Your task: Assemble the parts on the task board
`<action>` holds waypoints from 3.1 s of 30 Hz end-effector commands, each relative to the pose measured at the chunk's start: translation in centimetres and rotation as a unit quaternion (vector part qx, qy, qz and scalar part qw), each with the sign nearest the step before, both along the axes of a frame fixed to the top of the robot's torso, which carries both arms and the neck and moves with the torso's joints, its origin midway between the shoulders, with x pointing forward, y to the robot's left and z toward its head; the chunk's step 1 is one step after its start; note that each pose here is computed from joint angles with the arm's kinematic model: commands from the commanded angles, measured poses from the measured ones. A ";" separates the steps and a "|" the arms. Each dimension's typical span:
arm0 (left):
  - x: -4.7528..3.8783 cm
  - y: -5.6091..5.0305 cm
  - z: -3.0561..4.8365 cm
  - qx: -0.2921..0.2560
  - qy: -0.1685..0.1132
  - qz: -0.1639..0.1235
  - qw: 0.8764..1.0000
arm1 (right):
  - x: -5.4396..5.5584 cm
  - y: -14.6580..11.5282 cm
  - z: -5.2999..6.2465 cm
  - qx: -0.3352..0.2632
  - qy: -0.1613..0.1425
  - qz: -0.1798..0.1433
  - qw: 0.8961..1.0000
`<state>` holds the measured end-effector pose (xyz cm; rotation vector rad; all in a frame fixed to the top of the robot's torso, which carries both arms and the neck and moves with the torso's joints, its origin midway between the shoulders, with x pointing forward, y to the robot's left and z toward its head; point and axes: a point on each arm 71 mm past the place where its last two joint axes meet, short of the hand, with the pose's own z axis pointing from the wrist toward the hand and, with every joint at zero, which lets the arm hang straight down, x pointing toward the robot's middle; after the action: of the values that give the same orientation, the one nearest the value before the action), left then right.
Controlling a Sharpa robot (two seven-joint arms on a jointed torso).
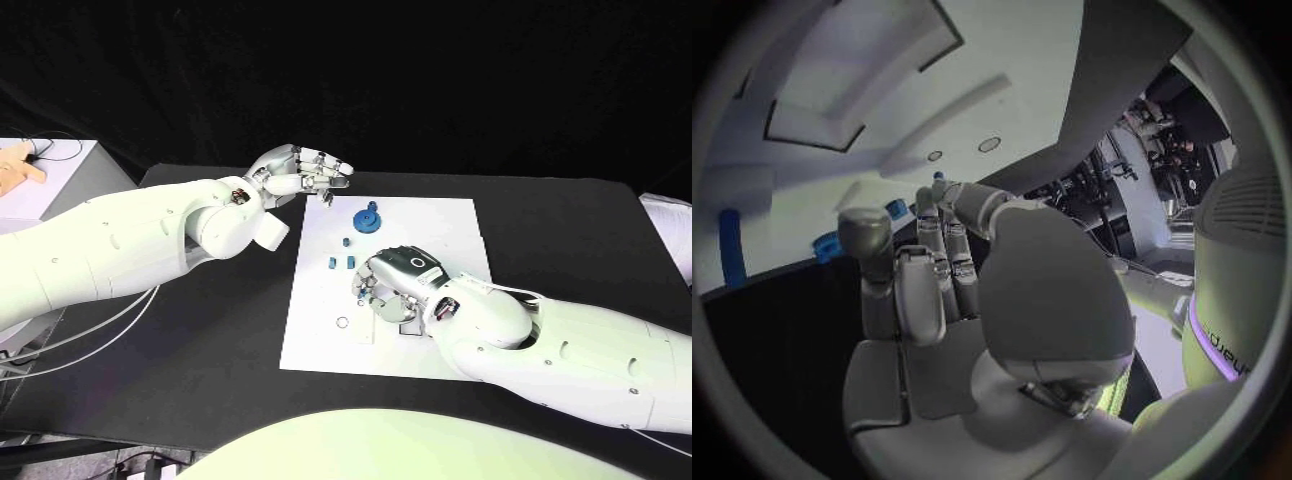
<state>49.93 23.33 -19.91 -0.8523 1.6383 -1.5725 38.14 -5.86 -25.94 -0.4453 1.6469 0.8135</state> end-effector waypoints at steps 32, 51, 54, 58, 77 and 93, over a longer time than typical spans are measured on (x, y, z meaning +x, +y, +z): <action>0.01 -0.2 -0.07 -0.004 0.007 -0.009 1.000 | -0.3 0.2 -0.8 -0.037 -0.006 0.001 0.999; 0.00 -0.1 -0.09 -0.003 0.009 -0.009 1.000 | -0.5 0.4 -1.4 -0.051 0.005 0.007 0.999; 0.00 -0.1 -0.10 -0.003 0.009 -0.010 1.000 | -0.4 0.4 -1.4 -0.053 0.006 0.006 0.999; 0.00 -0.1 -0.11 -0.003 0.010 -0.010 1.000 | -0.4 0.4 -1.5 -0.057 0.007 0.005 0.998; 0.01 -0.1 -0.12 -0.002 0.010 -0.010 1.000 | -0.5 0.7 -2.4 -0.057 0.027 0.018 0.998; 0.00 0.0 -0.17 -0.002 0.012 -0.011 1.000 | -0.4 -0.5 -1.8 -0.027 0.012 -0.004 1.000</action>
<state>50.00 23.48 -20.13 -0.8626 1.6620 -1.5630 37.75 -6.17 -27.78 -0.4858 1.7023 0.7763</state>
